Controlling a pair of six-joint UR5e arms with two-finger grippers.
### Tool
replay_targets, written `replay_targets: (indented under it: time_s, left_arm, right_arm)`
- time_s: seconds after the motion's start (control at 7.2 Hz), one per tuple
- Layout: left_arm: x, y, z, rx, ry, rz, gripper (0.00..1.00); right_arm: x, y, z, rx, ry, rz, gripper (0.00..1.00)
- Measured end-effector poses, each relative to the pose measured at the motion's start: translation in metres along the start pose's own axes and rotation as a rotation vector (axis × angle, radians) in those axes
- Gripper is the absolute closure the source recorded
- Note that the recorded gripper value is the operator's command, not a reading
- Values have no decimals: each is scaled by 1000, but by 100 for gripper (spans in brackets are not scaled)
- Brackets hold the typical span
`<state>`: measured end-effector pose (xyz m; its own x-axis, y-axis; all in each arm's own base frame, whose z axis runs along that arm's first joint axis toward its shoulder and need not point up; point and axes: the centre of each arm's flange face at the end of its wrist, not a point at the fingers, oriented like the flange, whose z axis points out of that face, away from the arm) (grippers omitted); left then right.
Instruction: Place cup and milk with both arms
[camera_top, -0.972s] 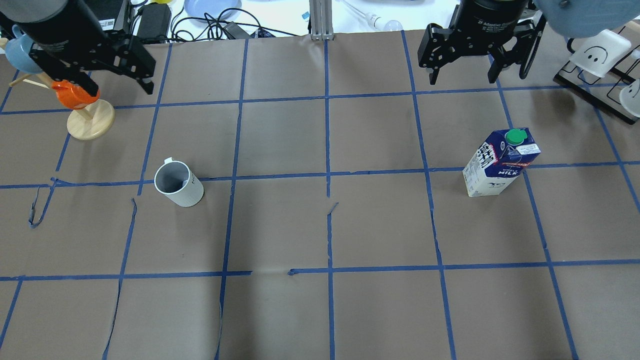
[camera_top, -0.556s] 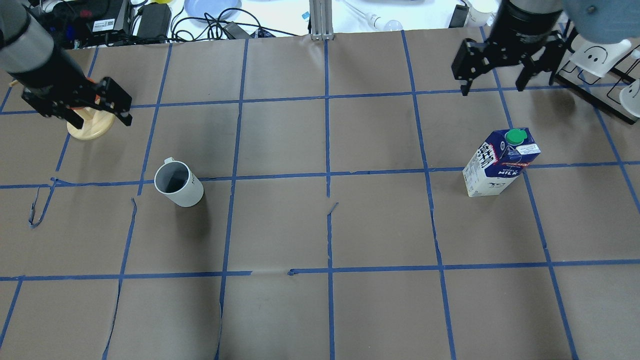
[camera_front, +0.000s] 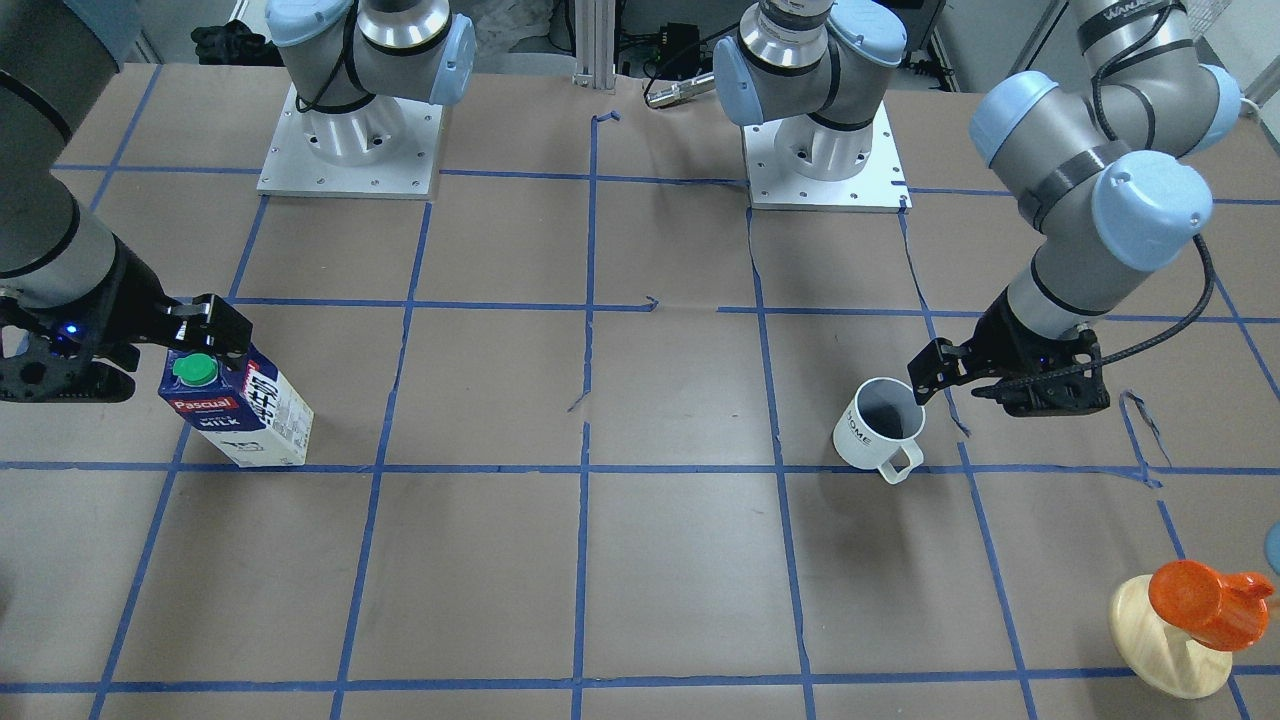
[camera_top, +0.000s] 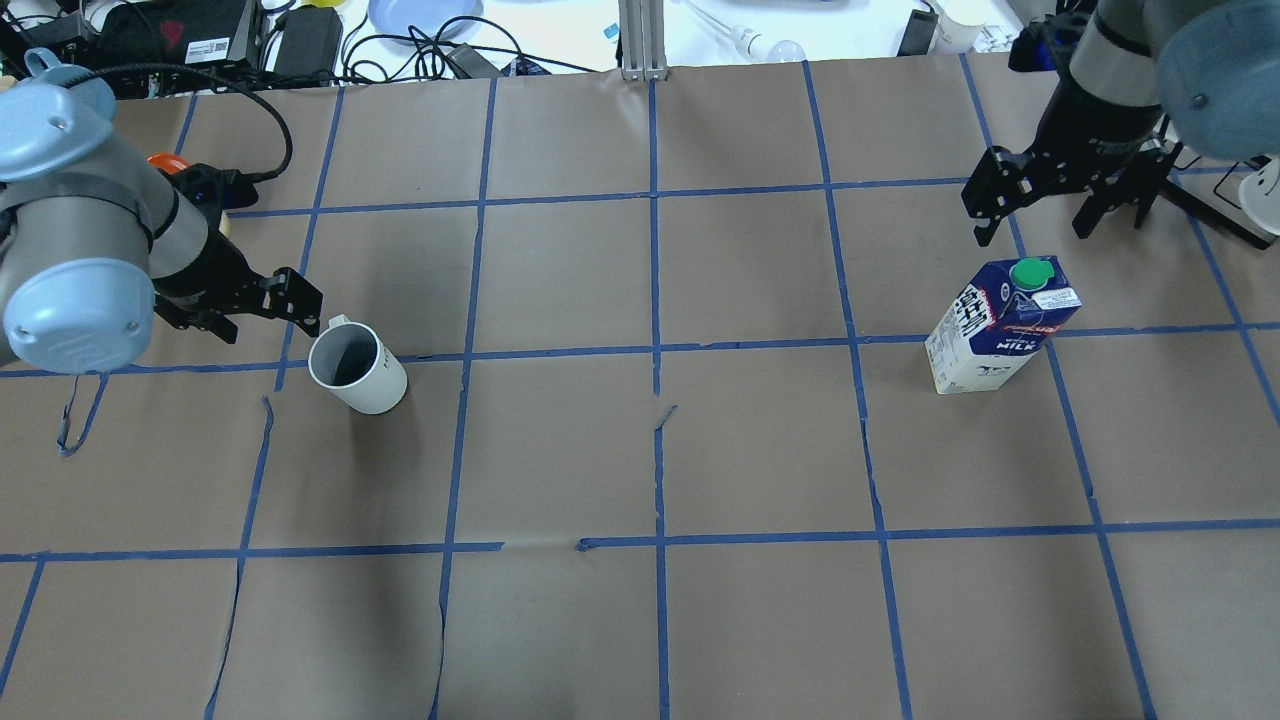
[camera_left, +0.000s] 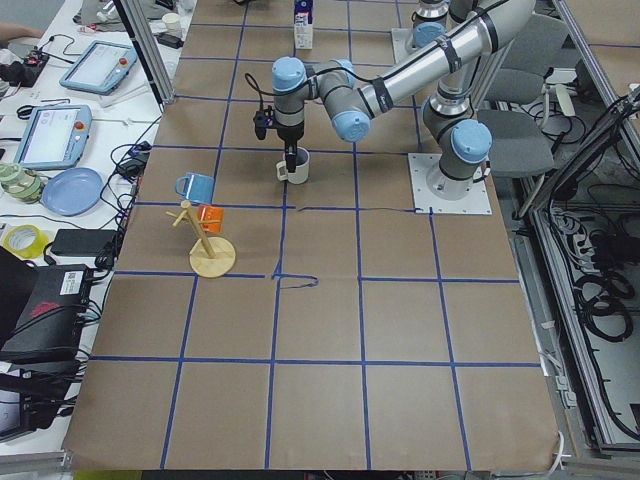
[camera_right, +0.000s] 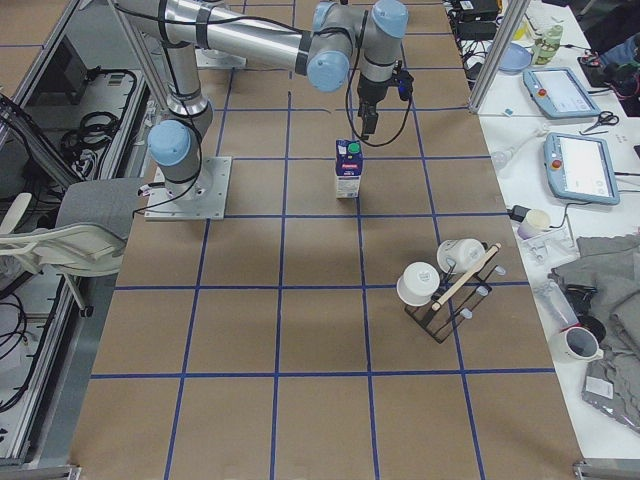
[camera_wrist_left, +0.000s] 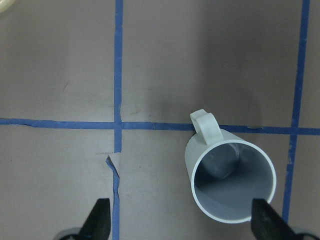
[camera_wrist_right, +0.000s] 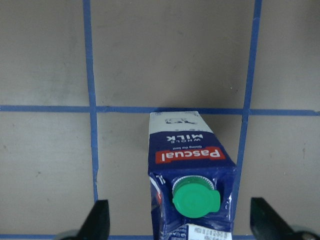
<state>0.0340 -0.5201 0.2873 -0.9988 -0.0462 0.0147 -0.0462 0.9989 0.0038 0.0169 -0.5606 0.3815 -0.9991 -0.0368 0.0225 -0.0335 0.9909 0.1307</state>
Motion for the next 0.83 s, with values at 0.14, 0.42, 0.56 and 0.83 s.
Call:
replay_targets:
  time_s: [0.14, 0.42, 0.56, 0.83]
  left_arm:
    - [1, 2, 15, -19, 12, -1, 27]
    - [1, -3, 36, -19, 30, -7, 93]
    - [1, -5, 42, -18, 34, -16, 99]
    - [2, -9, 45, -13, 51, -42, 100]
  right_arm:
    - [0, -1, 21, -39, -5, -6, 0]
    - [5, -1, 43, -85, 2, -5, 0]
    - [8, 0, 46, -92, 4, -2, 0]
    - [11, 0, 48, -95, 5, 2, 0]
